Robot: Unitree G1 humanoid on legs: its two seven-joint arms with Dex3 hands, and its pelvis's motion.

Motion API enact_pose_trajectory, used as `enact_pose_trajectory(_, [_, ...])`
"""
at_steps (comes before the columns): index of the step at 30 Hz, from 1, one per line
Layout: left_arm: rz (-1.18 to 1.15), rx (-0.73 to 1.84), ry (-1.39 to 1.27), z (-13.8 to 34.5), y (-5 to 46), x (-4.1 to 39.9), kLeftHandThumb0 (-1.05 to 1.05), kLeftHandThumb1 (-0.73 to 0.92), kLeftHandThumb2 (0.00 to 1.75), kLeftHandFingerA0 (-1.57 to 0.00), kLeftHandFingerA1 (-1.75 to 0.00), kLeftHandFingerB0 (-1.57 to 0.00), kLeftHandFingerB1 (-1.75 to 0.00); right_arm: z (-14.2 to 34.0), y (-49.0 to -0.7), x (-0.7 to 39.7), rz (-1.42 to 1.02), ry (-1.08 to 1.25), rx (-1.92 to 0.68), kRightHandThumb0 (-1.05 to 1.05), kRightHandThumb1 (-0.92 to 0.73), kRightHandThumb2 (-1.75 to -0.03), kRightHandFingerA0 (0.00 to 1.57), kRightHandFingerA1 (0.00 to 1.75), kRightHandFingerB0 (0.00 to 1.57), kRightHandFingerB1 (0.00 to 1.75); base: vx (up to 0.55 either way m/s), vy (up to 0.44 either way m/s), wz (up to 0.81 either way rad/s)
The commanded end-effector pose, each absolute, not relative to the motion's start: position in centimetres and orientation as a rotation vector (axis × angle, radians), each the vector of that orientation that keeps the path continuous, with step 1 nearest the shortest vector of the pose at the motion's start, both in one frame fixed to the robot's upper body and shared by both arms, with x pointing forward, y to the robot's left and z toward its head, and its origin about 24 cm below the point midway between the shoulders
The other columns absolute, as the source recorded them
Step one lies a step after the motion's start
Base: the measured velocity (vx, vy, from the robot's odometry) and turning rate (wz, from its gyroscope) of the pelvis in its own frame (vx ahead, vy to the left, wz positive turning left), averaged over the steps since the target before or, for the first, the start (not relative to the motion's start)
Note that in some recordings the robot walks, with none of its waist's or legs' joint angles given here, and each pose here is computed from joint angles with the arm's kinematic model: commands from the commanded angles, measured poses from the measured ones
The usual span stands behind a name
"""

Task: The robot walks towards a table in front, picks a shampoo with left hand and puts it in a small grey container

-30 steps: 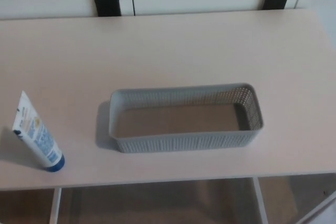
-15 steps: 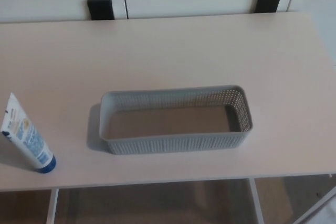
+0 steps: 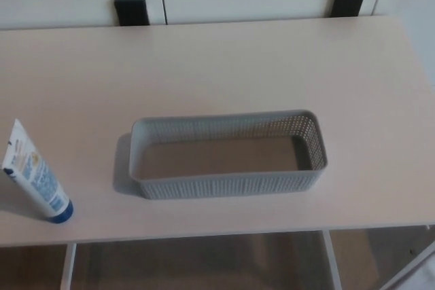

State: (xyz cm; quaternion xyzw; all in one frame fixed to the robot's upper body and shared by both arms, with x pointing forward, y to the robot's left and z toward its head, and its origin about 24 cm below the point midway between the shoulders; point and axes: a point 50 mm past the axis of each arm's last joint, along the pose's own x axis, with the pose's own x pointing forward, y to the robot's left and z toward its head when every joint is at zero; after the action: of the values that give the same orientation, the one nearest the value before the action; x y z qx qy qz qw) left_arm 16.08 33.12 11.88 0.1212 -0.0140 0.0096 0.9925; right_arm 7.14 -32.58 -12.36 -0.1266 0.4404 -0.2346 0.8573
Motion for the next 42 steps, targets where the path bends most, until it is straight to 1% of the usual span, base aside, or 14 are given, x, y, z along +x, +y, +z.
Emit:
enact_pose_trajectory(1, [0.048, 0.226, 0.139, 9.2, 34.2, 18.3, -0.20, 0.43, 0.54, -0.09, -0.33, -0.08, -0.24, -12.2, -33.2, 6.5, -0.520, 0.947, -0.267, -0.29, -0.61, -0.57, 0.79, 0.48, 0.61, 0.42, 0.00, 0.000, 0.00])
enact_pose_trajectory(6, [0.052, 0.193, 0.183, 8.1, 34.3, 19.4, -0.22, 0.41, 0.53, -0.08, -0.32, -0.06, -0.25, -12.2, -33.2, 6.6, -0.520, 0.947, -0.264, -0.30, -0.61, -0.57, 0.80, 0.49, 0.63, 0.43, 0.00, 0.000, 0.00])
enact_pose_trajectory(7, [0.051, 0.173, 0.215, 7.3, 34.2, 19.9, -0.22, 0.37, 0.60, -0.06, -0.33, -0.04, -0.18, -12.2, -33.2, 6.7, -0.525, 0.942, -0.263, -0.29, -0.59, -0.57, 0.81, 0.49, 0.63, 0.43, 0.00, 0.000, 0.00])
enact_pose_trajectory(10, [0.046, 0.178, 0.234, 6.7, 34.1, 20.2, -0.23, 0.37, 0.61, -0.06, -0.34, -0.04, -0.18, -12.2, -33.2, 6.7, -0.526, 0.940, -0.259, -0.28, -0.60, -0.57, 0.79, 0.49, 0.62, 0.43, 0.00, 0.000, 0.00])
enact_pose_trajectory(11, [0.040, 0.177, 0.251, 6.3, 34.0, 20.2, -0.25, 0.35, 0.62, -0.06, -0.36, -0.04, -0.18, -12.2, -33.1, 6.7, -0.523, 0.939, -0.261, -0.29, -0.61, -0.57, 0.79, 0.49, 0.61, 0.43, 0.00, 0.000, 0.00])
enact_pose_trajectory(12, [0.037, 0.178, 0.261, 6.0, 33.9, 20.3, -0.23, 0.39, 0.52, -0.07, -0.32, -0.02, -0.24, -12.2, -33.1, 6.7, -0.522, 0.938, -0.261, -0.29, -0.61, -0.57, 0.79, 0.48, 0.61, 0.43, 0.00, 0.000, 0.00])
enact_pose_trajectory(13, [0.037, 0.179, 0.268, 5.9, 33.8, 20.3, -0.23, 0.39, 0.52, -0.07, -0.32, -0.02, -0.24, -12.2, -33.1, 6.7, -0.523, 0.937, -0.258, -0.29, -0.61, -0.57, 0.79, 0.48, 0.61, 0.43, 0.00, 0.000, 0.00])
enact_pose_trajectory(14, [0.035, 0.176, 0.278, 5.8, 33.7, 20.3, -0.24, 0.34, 0.62, -0.04, -0.34, -0.03, -0.18, -12.3, -33.1, 6.8, -0.524, 0.939, -0.257, -0.29, -0.61, -0.57, 0.79, 0.48, 0.62, 0.43, 0.00, 0.000, 0.00])
enact_pose_trajectory(22, [-0.008, 0.179, 0.322, 5.0, 32.8, 20.3, -0.22, 0.33, 0.63, -0.02, -0.32, -0.02, -0.17, -12.0, -33.2, 7.5, -0.506, 0.925, -0.276, -0.29, -0.61, -0.57, 0.79, 0.49, 0.61, 0.43, 0.00, 0.000, 0.00])
enact_pose_trajectory(23, [-0.016, 0.172, 0.333, 4.7, 32.7, 20.2, -0.24, 0.23, 0.64, 0.00, -0.33, 0.00, -0.21, -12.1, -33.2, 7.5, -0.510, 0.926, -0.273, -0.30, -0.59, -0.56, 0.80, 0.49, 0.63, 0.43, 0.00, 0.000, 0.00])
enact_pose_trajectory(28, [-0.026, 0.162, 0.359, 4.0, 32.4, 19.8, -0.24, 0.24, 0.63, 0.00, -0.33, 0.00, -0.20, -12.1, -33.2, 7.3, -0.516, 0.930, -0.268, -0.30, -0.58, -0.56, 0.80, 0.49, 0.63, 0.43, 0.00, 0.000, 0.00])
enact_pose_trajectory(30, [-0.046, 0.149, 0.353, 3.5, 32.0, 20.1, -0.29, 0.25, 0.62, 0.00, -0.29, 0.00, -0.14, -12.0, -33.3, 7.8, -0.513, 0.927, -0.281, -0.31, -0.60, -0.57, 0.82, 0.49, 0.62, 0.42, 0.00, 0.000, 0.00])
enact_pose_trajectory(35, [-0.055, 0.132, 0.365, 3.2, 31.7, 20.0, -0.32, 0.26, 0.63, 0.00, -0.28, 0.00, -0.13, -12.1, -33.3, 7.5, -0.514, 0.932, -0.274, -0.30, -0.59, -0.56, 0.79, 0.48, 0.62, 0.43, 0.00, 0.000, 0.00])
enact_pose_trajectory(42, [-0.101, 0.087, 0.372, 3.1, 30.4, 20.0, -0.32, 0.26, 0.63, 0.00, -0.27, 0.00, -0.12, -12.1, -33.2, 7.2, -0.505, 0.939, -0.276, -0.31, -0.61, -0.57, 0.82, 0.49, 0.63, 0.43, 0.00, 0.000, 0.00])
